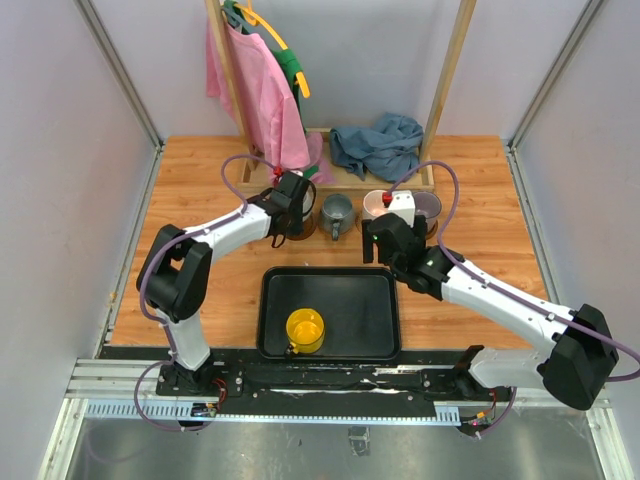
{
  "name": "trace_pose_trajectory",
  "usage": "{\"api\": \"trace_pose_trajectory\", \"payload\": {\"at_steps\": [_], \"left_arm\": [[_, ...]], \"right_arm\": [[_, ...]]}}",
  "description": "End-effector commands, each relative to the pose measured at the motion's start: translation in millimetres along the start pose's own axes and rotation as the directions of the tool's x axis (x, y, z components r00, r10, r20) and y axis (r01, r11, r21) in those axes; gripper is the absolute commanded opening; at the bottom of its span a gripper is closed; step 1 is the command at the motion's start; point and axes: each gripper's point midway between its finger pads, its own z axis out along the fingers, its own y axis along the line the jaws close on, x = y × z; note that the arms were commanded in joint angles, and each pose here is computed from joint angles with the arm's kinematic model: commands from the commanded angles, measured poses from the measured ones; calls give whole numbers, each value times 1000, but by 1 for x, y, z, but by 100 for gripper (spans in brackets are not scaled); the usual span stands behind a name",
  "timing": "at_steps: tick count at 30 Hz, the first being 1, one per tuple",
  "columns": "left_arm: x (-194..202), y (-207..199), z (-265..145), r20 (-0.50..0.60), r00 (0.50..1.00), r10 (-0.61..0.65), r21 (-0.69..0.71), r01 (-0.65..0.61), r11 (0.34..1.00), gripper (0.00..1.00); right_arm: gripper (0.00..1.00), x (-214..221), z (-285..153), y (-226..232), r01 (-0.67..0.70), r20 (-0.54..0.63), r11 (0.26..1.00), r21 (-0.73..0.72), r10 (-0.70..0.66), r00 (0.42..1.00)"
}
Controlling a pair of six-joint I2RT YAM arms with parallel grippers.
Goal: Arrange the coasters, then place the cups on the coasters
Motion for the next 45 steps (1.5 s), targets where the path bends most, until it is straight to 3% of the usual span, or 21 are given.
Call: {"api": "trace_pose_trajectory", "payload": {"at_steps": [1, 45], "left_arm": [[-32, -14, -4, 72, 997, -38, 47, 35, 998, 0], [6, -9, 11, -12, 996, -93, 26, 93, 995, 1]], "right_arm": [[87, -3, 2, -7, -1, 2, 1000, 24, 0, 1000], [87, 17, 8, -5, -37, -65, 999, -15, 36, 997]]}}
